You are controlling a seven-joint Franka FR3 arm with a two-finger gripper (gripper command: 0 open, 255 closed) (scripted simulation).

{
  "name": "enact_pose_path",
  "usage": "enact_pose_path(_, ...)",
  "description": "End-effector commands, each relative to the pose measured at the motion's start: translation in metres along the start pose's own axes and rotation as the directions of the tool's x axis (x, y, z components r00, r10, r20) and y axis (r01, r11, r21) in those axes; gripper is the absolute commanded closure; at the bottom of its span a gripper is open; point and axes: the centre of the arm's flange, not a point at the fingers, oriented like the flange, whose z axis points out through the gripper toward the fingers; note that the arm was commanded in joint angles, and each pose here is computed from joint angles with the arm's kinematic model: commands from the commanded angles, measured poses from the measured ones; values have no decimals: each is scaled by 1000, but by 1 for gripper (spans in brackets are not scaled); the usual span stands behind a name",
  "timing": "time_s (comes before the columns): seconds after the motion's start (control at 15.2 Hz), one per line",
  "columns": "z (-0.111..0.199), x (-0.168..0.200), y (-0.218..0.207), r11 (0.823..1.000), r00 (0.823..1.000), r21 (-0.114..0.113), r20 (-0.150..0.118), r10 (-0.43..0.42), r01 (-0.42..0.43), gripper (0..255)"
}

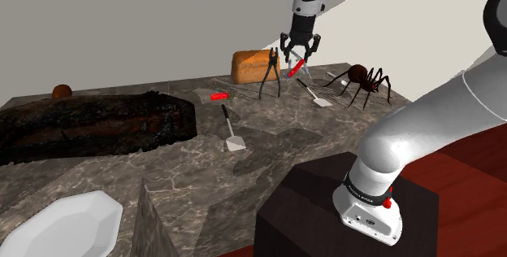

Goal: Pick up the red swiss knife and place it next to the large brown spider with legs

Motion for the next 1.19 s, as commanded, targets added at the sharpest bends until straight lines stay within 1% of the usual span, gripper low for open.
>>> enact_pose_path(0.0,-2,-10,26,1000,1000,0,0,-1,1,255)
enact_pose_path(0.86,-4,-65,192,1000,1000,0,0,-1,1,255)
enact_pose_path(1.12,17,-65,193,1000,1000,0,0,-1,1,255)
